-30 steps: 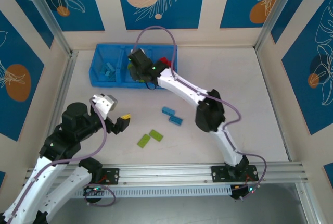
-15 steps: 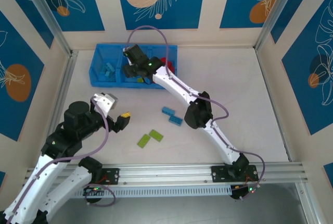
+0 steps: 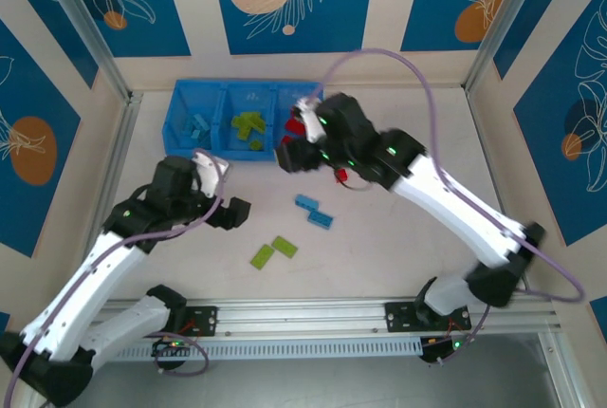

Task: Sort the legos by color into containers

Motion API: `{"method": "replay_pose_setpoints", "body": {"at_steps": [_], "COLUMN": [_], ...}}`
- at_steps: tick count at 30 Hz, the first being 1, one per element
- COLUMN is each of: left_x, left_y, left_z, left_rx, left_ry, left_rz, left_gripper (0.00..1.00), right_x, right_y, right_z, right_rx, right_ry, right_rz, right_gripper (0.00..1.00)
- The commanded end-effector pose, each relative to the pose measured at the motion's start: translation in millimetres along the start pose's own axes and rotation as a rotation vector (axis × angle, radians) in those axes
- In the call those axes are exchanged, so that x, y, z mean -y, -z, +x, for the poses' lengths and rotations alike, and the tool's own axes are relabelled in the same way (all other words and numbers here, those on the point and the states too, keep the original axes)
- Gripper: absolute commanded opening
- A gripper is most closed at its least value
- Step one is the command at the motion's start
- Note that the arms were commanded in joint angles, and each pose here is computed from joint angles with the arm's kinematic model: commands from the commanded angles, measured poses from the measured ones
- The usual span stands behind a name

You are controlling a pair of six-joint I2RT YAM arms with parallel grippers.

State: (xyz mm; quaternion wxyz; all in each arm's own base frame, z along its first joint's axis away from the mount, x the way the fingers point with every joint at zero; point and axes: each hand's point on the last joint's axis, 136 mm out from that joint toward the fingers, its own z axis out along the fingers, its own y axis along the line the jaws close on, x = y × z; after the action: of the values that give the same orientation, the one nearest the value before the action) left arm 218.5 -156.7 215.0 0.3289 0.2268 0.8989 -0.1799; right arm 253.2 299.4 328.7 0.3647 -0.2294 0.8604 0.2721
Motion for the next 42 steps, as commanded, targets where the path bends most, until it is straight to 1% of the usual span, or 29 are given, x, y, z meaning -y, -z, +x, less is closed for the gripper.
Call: {"method": "replay_pose_setpoints", "body": {"at_steps": [1,3,6,9,11,15,18,22,24,27,32,34,37,40,42], "left_x": [22,31,30,33,38,44,47,47,42,36,26,23,32,41,38], "left_y": [-15,-29,-52,-77,-93,-118,-130,-137,-138,-140,-145,-143,-137,-122,-109], "left_z": [43,59,82,98,105,125,139,153,159,166,177,176,157,111,65], "left_rx": [-0.177,-0.243,-0.330,-0.402,-0.435,-0.512,-0.558,-0.605,-0.623,-0.645,-0.676,-0.670,-0.595,-0.446,-0.319], "left_ry": [0.108,0.110,0.089,0.052,0.045,0.019,-0.008,-0.026,-0.053,-0.069,-0.091,-0.104,-0.092,-0.063,-0.030], "left_rz": [0.072,0.078,0.013,-0.028,-0.022,-0.036,-0.054,-0.078,-0.121,-0.159,-0.208,-0.227,-0.180,-0.129,-0.110], "left_gripper": [0.98,0.98,1.00,1.00,0.99,0.95,0.86,0.75,0.67,0.52,0.35,0.28,0.24,0.21,0.20], "right_x": [4,20,38,43,43,40,41,45,46,47,47,46,41,33,25], "right_y": [16,29,39,42,41,34,27,24,24,23,25,26,29,31,31], "right_z": [41,65,88,95,94,93,94,97,98,99,100,99,96,90,86], "right_rx": [-0.009,-0.003,0.004,0.014,0.009,-0.025,-0.044,-0.055,-0.055,-0.057,-0.062,-0.058,-0.054,-0.043,-0.031], "right_ry": [-0.119,-0.178,-0.253,-0.282,-0.281,-0.273,-0.273,-0.287,-0.292,-0.303,-0.313,-0.316,-0.321,-0.318,-0.312], "right_rz": [-0.060,-0.026,0.009,0.009,0.005,0.002,0.013,0.035,0.039,0.045,0.044,0.040,0.021,-0.019,-0.054], "right_gripper": [0.72,0.78,0.85,0.88,0.89,0.89,0.89,0.90,0.89,0.90,0.90,0.90,0.89,0.90,0.89]}}
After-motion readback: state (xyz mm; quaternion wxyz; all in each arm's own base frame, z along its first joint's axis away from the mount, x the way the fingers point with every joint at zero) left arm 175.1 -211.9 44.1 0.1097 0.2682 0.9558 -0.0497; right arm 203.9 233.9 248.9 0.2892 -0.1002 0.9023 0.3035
